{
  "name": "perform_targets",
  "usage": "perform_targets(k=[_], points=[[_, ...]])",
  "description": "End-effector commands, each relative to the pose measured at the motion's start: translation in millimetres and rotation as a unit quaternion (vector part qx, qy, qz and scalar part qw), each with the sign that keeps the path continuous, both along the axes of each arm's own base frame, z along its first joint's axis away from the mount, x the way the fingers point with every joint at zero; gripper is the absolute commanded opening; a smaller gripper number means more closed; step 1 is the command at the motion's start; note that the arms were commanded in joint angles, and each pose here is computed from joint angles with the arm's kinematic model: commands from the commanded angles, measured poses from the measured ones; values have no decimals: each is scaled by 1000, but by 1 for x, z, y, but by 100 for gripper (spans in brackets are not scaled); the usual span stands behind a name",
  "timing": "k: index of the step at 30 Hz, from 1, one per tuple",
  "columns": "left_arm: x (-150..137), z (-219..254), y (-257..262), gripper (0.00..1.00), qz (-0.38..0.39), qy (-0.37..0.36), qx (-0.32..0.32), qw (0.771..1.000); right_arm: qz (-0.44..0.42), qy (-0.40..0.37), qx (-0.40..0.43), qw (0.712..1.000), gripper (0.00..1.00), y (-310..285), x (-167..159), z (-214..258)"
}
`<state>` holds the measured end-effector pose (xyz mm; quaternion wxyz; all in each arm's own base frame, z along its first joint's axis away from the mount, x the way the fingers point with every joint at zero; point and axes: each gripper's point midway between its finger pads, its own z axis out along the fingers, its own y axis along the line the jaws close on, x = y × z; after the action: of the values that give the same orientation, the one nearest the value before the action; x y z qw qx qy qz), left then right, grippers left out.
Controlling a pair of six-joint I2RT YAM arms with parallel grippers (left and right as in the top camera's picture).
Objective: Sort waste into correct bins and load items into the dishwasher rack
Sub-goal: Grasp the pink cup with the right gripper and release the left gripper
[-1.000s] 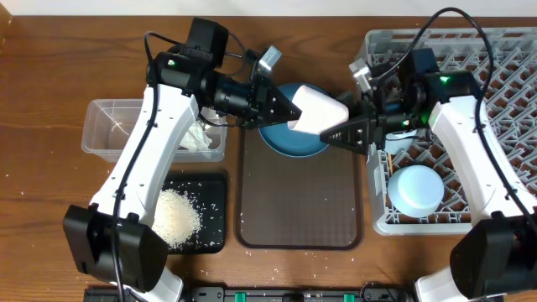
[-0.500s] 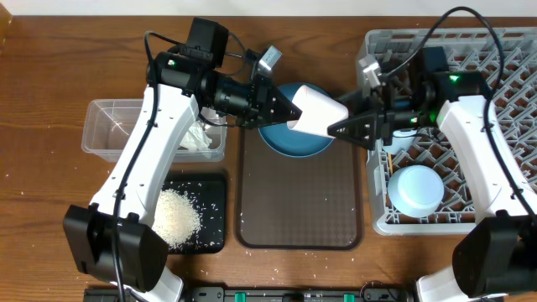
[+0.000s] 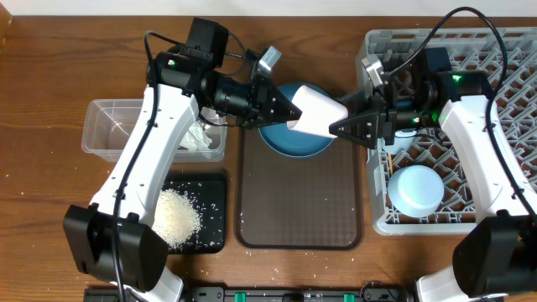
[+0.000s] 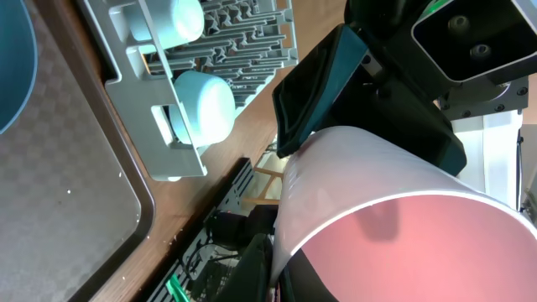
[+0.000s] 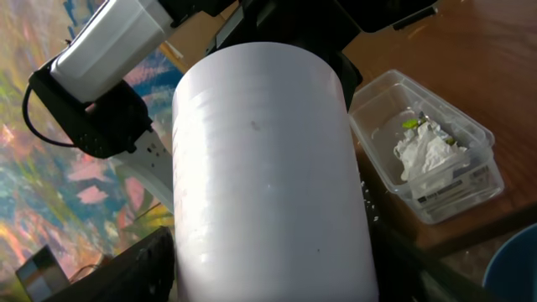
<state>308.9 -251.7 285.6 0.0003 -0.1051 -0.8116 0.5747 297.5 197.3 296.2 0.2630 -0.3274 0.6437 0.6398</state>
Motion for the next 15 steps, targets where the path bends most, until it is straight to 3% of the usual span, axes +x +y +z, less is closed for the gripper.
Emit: perform_targets(k=[1, 9, 15], points=[[1, 3, 0, 6, -4, -14, -5, 1000, 9, 6, 16, 1000, 71, 5, -3, 7], [1, 3, 0, 6, -4, -14, -5, 1000, 22, 4, 16, 1000, 69, 12, -8, 7], [1, 2, 0, 6, -4, -14, -5, 1000, 21, 4, 16, 1000, 60, 12, -8, 7]])
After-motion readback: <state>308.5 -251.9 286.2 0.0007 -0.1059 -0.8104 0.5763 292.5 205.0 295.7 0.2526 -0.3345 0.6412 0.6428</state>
